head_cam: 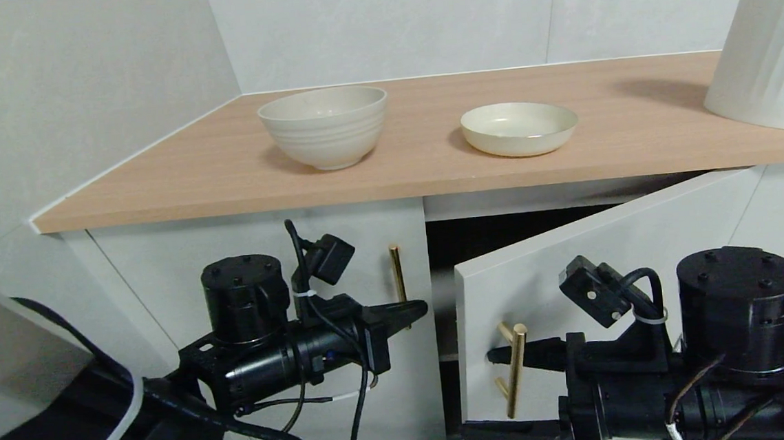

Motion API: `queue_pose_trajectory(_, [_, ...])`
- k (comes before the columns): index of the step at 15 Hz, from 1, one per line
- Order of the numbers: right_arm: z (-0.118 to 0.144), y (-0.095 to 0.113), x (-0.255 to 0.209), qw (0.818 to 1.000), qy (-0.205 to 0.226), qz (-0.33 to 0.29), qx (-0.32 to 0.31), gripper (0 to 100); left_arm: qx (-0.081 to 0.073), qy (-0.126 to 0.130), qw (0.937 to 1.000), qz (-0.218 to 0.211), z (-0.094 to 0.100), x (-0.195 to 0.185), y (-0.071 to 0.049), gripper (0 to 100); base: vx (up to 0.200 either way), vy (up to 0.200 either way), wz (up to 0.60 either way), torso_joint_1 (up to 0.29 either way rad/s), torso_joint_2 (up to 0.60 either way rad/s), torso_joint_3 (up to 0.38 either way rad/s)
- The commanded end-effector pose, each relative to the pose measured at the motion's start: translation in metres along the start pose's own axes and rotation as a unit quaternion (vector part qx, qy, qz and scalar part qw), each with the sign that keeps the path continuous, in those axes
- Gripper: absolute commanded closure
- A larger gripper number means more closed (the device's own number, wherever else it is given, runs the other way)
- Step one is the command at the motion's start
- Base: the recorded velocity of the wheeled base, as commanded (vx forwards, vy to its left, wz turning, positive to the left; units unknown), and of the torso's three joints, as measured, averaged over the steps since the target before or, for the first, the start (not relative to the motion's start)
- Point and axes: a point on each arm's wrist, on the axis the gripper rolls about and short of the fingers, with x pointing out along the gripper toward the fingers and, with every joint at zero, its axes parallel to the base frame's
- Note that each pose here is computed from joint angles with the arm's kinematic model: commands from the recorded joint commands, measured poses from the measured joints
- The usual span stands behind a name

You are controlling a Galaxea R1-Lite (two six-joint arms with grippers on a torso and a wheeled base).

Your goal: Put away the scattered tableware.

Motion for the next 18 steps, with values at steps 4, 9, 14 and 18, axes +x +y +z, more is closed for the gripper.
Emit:
queue_pose_trajectory(4, [-0.002,0.001,-0.004,1.0,0.002,-0.003,0.0,0,0.007,0.002,0.9996,-0.026,-0.006,0.036,0.001,100,0.0,0.0,0.0,0.0,0.0,0.0])
queue_pose_trajectory(9, [-0.006,0.0,-0.006,1.0,0.007,-0.006,-0.006,0,0.017,0.008,0.9975,-0.068,-0.017,0.053,-0.023,100,0.0,0.0,0.0,0.0,0.0,0.0])
queue_pose_trajectory(14, [-0.002,-0.01,-0.011,1.0,-0.003,-0.027,-0.002,0,-0.003,-0.01,0.9961,-0.088,-0.019,0.058,-0.032,100,0.0,0.0,0.0,0.0,0.0,0.0])
queue_pose_trajectory(18, [0.001,-0.024,-0.025,0.998,-0.022,-0.063,0.007,0,-0.001,-0.018,0.9956,-0.092,-0.022,0.062,-0.03,100,0.0,0.0,0.0,0.0,0.0,0.0])
